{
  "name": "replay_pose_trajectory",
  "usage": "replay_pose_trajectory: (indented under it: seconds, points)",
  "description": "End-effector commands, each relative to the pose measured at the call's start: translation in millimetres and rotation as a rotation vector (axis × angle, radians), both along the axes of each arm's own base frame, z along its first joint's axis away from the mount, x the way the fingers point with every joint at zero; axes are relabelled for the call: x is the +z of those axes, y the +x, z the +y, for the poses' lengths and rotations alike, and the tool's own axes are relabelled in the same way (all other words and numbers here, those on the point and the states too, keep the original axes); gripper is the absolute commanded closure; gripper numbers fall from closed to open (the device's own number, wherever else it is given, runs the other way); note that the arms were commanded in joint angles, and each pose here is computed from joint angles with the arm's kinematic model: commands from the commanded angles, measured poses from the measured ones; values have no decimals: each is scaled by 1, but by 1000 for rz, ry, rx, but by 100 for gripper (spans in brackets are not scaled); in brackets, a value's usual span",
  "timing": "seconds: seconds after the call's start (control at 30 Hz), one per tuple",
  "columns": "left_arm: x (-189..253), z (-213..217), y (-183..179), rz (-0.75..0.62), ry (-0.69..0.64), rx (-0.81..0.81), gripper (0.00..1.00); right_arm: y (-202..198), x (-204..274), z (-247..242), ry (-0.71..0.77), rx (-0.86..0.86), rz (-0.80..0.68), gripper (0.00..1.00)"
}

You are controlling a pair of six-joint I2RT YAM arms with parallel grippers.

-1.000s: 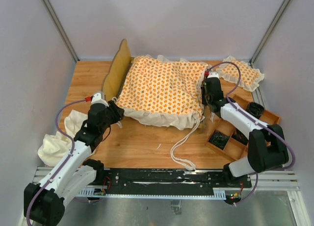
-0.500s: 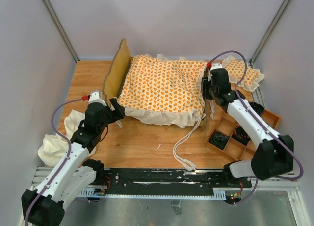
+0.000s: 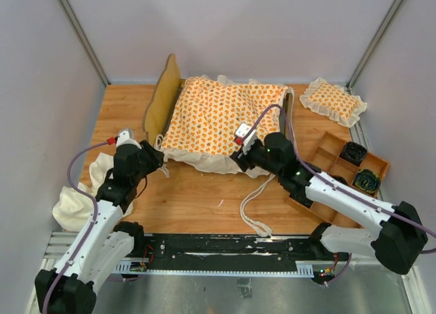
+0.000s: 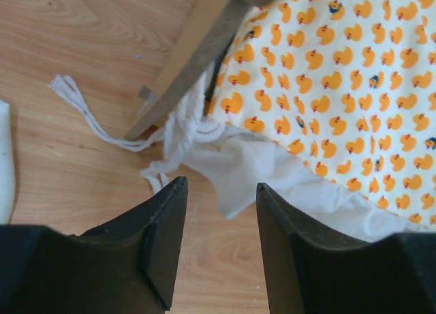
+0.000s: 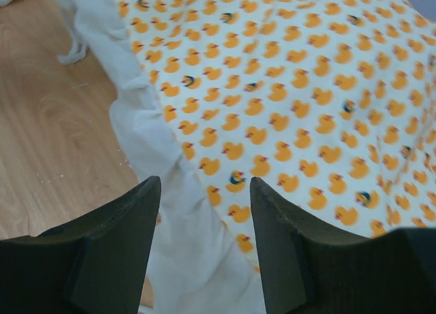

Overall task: Set up the pet bed
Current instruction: Cross the ropes over the mattress.

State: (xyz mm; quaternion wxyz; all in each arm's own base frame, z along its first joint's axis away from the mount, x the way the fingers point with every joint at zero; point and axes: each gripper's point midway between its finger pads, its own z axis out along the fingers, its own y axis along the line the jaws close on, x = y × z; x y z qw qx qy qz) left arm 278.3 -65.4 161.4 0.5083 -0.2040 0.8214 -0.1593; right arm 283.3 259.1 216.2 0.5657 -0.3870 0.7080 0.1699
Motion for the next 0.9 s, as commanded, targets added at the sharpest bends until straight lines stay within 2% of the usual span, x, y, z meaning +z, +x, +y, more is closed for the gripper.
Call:
replay_pose_trajectory:
  seconds: [0.0,0.1,0.23,0.4,0.53,0.6,0.63,0.67,0.7,0.73,0.8,0.87]
  points:
    - [-11,4,0,15,-96,6,51,-20,11,57,-12,287,-220,42]
    - [-21,5,0,39,-141,-6,50,-31,0,89,-40,401,-280,39]
    - [-22,2,0,16,-169,-21,48,-34,-25,127,-195,486,-393,37]
    - [-26,8,1,16,-153,11,46,-15,-56,144,-350,464,-494,37]
    - [-30,10,4,15,-157,30,45,11,-69,137,-460,365,-567,38]
    - [-32,12,5,15,-157,47,45,18,-75,128,-523,322,-589,46]
    - [-33,13,6,16,-155,54,45,19,-76,124,-547,315,-600,53]
    - [-34,15,6,17,-151,60,45,19,-77,118,-568,308,-608,63]
    - [-37,16,6,21,-144,69,45,20,-77,113,-580,295,-613,79]
    - [-39,18,6,23,-138,73,45,19,-76,109,-582,285,-614,87]
    - [-43,21,7,33,-126,89,45,13,-72,101,-551,274,-597,96]
    - [-47,24,8,44,-115,102,45,4,-69,95,-522,286,-565,99]
